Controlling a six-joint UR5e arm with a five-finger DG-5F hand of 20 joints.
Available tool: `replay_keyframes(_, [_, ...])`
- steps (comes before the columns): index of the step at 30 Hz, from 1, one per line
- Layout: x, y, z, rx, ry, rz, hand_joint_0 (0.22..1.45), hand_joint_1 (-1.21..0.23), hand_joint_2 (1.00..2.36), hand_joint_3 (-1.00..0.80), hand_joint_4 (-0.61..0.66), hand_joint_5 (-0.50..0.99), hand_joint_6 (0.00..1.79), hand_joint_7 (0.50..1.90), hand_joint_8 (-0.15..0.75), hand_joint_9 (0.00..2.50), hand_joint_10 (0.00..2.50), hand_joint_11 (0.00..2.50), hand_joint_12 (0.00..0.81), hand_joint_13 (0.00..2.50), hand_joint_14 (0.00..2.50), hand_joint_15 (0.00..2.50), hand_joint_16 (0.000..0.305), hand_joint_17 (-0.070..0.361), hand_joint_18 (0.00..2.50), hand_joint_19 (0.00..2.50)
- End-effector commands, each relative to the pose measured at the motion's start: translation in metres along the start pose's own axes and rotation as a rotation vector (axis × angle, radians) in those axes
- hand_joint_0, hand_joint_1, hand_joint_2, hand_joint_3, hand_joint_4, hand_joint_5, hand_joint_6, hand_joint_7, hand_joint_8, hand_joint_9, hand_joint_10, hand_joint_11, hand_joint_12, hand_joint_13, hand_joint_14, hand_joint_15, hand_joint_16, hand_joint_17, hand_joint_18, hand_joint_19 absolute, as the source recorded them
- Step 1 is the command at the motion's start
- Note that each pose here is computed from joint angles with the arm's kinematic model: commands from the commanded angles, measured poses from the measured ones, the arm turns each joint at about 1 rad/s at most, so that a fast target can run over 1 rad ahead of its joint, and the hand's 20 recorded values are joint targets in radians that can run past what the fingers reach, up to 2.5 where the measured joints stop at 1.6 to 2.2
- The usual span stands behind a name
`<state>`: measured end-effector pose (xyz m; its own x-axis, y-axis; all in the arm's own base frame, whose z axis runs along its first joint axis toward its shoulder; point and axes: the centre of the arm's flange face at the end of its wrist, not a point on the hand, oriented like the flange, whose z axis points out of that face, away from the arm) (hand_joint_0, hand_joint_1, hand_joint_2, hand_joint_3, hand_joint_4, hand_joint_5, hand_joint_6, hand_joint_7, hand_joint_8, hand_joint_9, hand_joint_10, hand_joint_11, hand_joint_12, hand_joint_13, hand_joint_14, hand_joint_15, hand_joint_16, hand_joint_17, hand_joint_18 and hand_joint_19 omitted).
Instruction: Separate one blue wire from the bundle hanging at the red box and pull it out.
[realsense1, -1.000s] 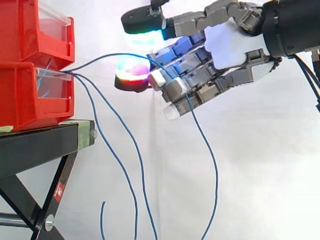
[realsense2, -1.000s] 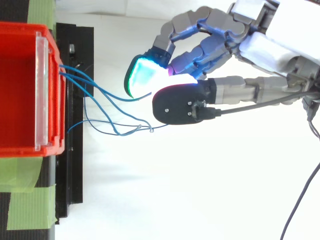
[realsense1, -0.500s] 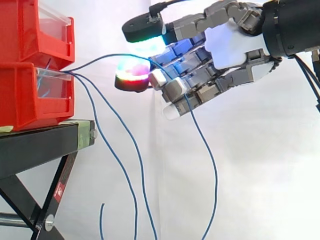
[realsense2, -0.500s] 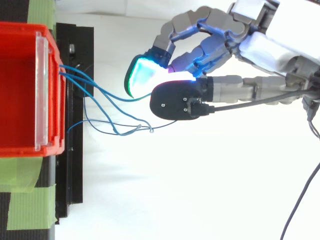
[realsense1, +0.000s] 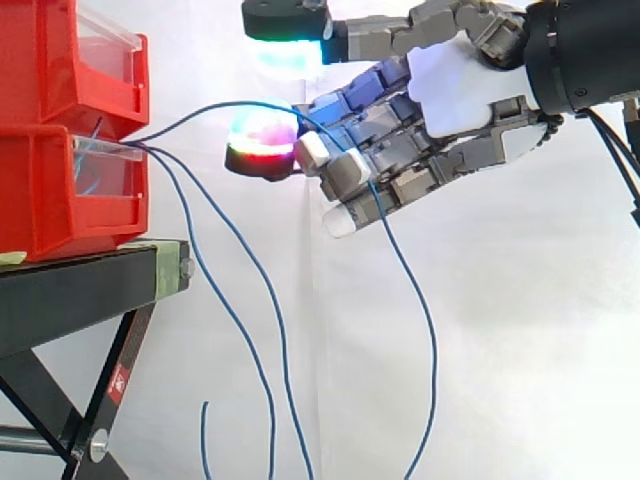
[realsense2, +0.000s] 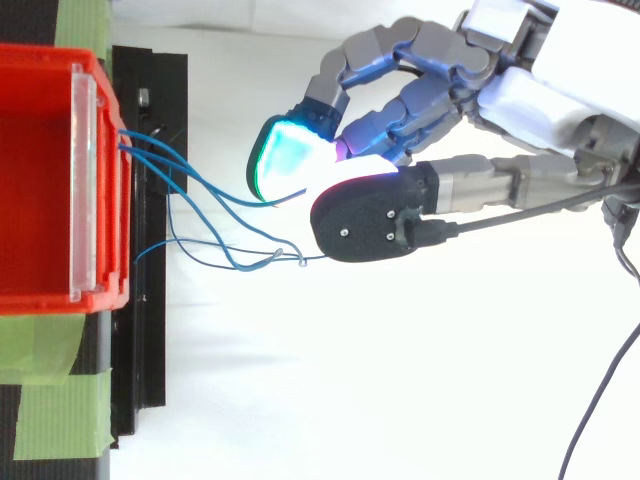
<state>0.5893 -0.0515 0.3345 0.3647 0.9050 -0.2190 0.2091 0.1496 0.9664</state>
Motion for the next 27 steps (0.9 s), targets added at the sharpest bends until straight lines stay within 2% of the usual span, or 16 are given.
replay_keyframes(1, [0.0003,0.0001,0.0000,0.000,0.001,0.010,0.50,-0.79,1.01,-0.39,0.20,-0.22,0.89,0.83,0.331,0.94,0.01,1.29,0.411,1.08,0.01,1.45,0.055,0.124,0.80,0.55])
replay_keyframes(15, [0.0008,0.0004,0.0002,-0.003,0.004,0.012,0.59,-0.80,1.01,-0.32,0.18,-0.21,0.91,0.83,0.310,0.98,0.01,1.30,0.386,1.11,0.01,1.45,0.049,0.110,0.81,0.56])
replay_keyframes(21, [0.0027,0.0007,0.0003,-0.006,0.022,0.016,0.60,-0.79,1.01,-0.29,0.18,-0.20,0.91,0.83,0.312,1.01,0.02,1.31,0.387,1.13,0.01,1.45,0.048,0.108,0.82,0.57])
replay_keyframes(27, [0.0032,0.0009,0.0004,-0.008,0.027,0.017,0.59,-0.78,1.02,-0.24,0.16,-0.20,0.92,0.84,0.316,1.02,0.01,1.30,0.385,1.14,0.01,1.44,0.048,0.108,0.83,0.57])
